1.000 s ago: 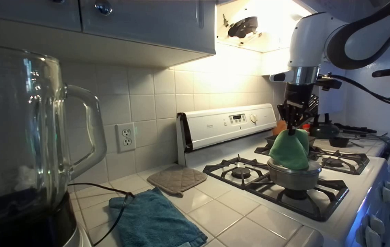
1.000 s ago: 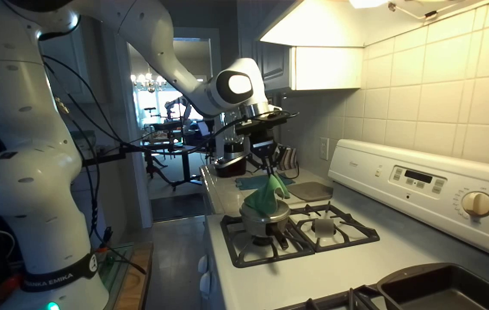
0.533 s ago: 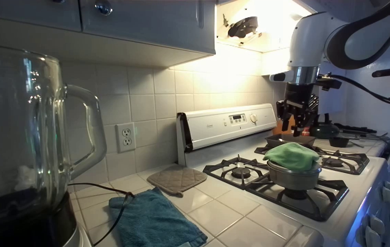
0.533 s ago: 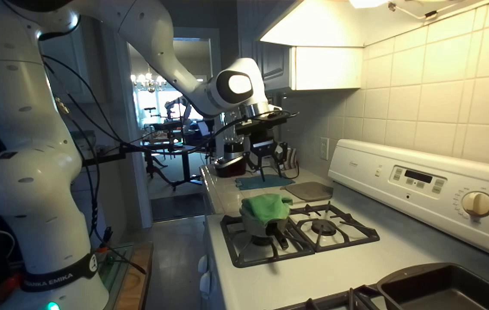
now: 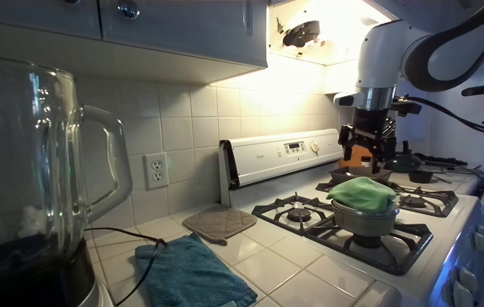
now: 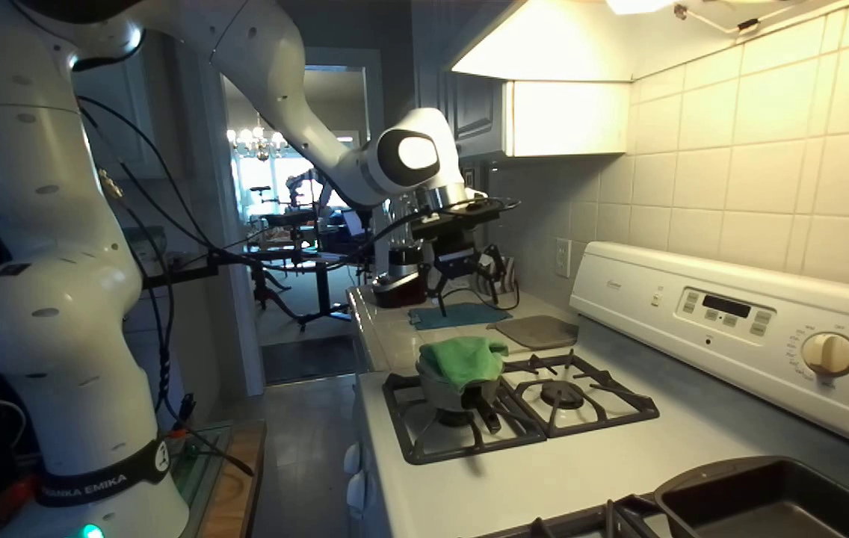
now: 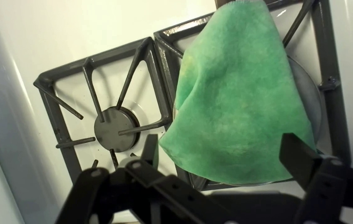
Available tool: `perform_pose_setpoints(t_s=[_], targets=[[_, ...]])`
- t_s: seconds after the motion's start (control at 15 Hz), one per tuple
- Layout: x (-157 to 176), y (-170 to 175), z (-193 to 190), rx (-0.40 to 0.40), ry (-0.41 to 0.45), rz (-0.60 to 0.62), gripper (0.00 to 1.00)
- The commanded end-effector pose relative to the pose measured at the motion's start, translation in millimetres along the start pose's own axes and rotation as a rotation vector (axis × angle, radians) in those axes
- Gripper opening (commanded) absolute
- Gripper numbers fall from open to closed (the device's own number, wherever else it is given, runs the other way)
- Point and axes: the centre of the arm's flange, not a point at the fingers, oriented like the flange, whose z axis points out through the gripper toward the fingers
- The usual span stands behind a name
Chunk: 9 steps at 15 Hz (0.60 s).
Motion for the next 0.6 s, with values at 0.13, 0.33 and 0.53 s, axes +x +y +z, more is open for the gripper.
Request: perform_pose_setpoints(t_s=[0.13,0.33,0.53], targets=[[6.5,-1.2,32.5,0.028,-0.025,-0.076,1.00],[9.7,-2.7,43.9,0.047,-0.027,-0.098,1.00],[13.2,-4.5,52.7,0.060,-0.023,-0.112,1.00]])
